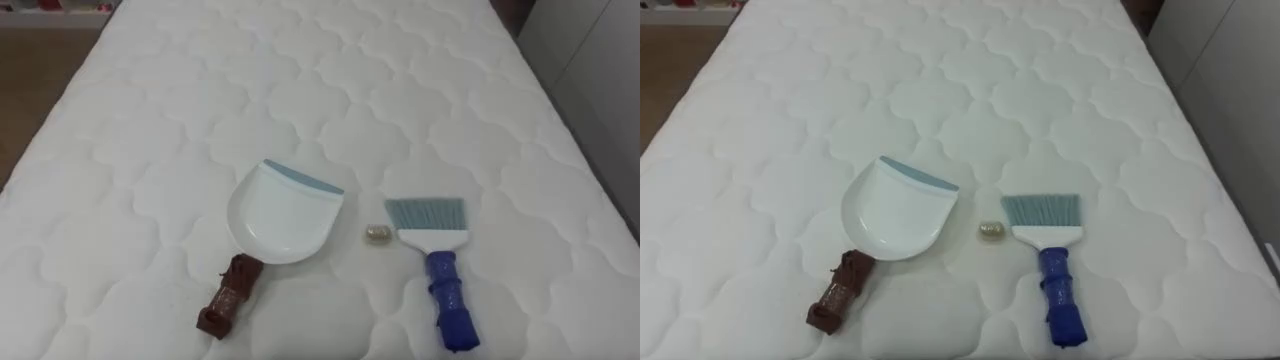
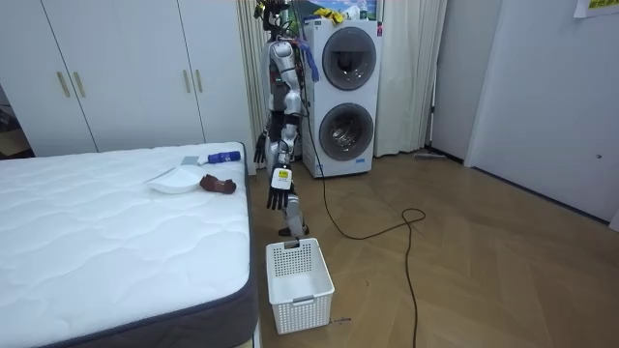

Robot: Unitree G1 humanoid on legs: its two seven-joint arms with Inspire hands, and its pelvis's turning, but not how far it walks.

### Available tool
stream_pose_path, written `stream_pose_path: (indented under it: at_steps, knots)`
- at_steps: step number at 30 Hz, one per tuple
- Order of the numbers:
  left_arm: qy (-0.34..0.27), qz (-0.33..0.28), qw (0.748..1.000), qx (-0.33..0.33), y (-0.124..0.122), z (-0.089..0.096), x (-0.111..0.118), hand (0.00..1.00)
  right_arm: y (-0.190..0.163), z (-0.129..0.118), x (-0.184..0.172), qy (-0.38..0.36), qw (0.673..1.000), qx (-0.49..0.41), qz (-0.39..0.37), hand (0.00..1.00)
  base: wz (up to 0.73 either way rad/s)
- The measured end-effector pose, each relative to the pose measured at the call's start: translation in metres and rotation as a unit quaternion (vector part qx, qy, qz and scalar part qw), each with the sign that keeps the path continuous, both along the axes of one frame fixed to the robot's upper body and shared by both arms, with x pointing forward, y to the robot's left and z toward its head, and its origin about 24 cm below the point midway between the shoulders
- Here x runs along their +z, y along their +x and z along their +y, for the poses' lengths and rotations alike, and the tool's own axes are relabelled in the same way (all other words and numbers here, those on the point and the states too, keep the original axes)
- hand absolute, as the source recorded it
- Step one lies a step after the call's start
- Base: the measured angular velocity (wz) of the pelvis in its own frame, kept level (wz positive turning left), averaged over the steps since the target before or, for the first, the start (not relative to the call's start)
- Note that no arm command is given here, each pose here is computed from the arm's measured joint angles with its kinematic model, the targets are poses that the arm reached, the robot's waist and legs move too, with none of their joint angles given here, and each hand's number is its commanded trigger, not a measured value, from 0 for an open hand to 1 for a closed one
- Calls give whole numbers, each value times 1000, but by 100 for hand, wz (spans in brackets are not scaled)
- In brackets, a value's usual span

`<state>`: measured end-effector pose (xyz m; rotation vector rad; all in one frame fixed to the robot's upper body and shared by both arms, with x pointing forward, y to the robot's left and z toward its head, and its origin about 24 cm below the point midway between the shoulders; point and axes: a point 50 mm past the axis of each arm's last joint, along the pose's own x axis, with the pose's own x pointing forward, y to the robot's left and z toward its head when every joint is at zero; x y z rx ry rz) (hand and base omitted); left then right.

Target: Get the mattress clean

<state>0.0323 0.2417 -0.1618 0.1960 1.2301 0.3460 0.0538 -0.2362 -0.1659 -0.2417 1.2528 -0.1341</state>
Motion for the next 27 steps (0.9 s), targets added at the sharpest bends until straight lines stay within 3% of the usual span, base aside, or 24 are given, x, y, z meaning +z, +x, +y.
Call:
stream_pose_path:
  at_steps: [27]
  knots:
    - [-4, -5, 1000, -5, 3, -1, 0, 0, -2, -1, 0, 7, 1000, -15, 3, 0, 0]
